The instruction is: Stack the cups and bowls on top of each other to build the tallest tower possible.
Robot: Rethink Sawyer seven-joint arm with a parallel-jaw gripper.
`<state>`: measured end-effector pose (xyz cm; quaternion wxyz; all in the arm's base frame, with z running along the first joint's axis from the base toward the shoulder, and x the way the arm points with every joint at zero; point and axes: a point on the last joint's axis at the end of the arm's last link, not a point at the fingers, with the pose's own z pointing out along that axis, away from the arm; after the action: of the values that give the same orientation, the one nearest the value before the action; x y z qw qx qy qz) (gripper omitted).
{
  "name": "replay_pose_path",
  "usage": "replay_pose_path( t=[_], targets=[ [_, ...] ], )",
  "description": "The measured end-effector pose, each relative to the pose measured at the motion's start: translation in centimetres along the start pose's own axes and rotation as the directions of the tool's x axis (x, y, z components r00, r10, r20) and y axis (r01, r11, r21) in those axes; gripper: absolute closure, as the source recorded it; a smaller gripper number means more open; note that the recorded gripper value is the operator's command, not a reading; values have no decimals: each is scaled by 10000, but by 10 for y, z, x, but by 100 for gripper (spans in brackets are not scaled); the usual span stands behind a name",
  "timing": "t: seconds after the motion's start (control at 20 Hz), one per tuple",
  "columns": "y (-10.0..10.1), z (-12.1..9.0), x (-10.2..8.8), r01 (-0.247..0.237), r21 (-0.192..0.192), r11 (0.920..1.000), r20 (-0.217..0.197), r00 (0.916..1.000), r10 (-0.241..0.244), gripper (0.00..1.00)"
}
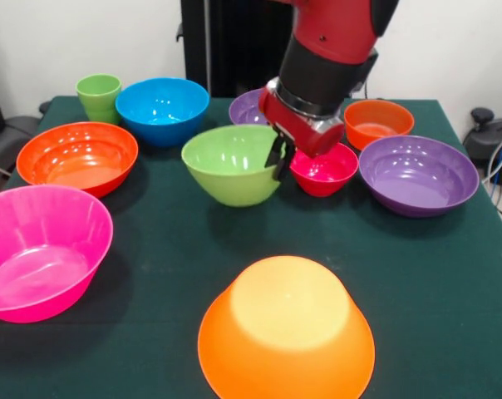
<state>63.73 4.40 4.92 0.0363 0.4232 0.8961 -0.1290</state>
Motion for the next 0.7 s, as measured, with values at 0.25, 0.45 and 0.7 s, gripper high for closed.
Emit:
replay_pose_path(
  t=[0.25, 0.45, 0.7],
  targets=[
    [-1, -28, -18, -259, 643, 9976, -153, 9995, 270, 100],
    [4, -46, -33, -437, 979, 9942, -159, 9988, 455, 100],
    [17, -71, -58, -717, 1158, 9907, -24, 9974, 724, 100]
  ],
)
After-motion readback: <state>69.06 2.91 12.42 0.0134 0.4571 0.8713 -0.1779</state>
